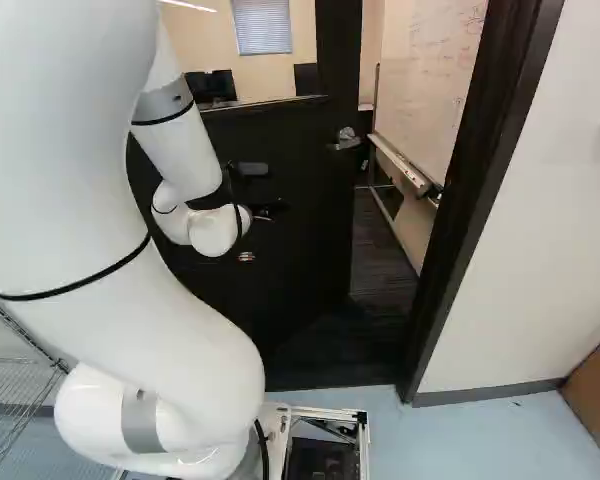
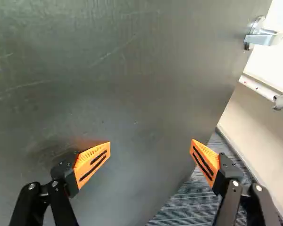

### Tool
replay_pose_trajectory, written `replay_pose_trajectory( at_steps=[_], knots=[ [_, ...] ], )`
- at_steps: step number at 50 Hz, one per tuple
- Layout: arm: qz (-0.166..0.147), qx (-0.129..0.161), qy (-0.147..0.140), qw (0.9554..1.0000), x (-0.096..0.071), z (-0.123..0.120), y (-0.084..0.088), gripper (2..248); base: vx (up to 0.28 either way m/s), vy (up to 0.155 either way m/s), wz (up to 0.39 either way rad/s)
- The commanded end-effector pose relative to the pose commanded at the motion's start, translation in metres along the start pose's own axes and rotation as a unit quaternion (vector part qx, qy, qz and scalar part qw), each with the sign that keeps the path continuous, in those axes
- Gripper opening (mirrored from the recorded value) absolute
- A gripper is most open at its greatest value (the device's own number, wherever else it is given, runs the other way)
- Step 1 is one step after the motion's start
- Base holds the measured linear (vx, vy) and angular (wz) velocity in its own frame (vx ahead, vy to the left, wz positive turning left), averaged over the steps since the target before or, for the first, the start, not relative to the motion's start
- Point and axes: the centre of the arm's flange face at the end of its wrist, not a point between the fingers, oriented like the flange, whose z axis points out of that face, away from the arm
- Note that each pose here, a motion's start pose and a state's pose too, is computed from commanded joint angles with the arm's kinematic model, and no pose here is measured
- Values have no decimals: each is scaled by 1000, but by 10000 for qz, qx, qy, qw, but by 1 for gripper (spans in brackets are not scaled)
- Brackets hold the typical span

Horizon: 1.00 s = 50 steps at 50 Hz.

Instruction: Open the door and move inside

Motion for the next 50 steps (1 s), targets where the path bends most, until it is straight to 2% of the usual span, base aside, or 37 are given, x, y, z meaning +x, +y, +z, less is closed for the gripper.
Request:
replay_pose_trajectory(
  at_steps=[26,50],
  knots=[
    [-200,370,207,9989,7,16,-18,247,0,0,0],
    [-388,742,436,9955,15,30,-35,247,0,0,0]
  ],
)
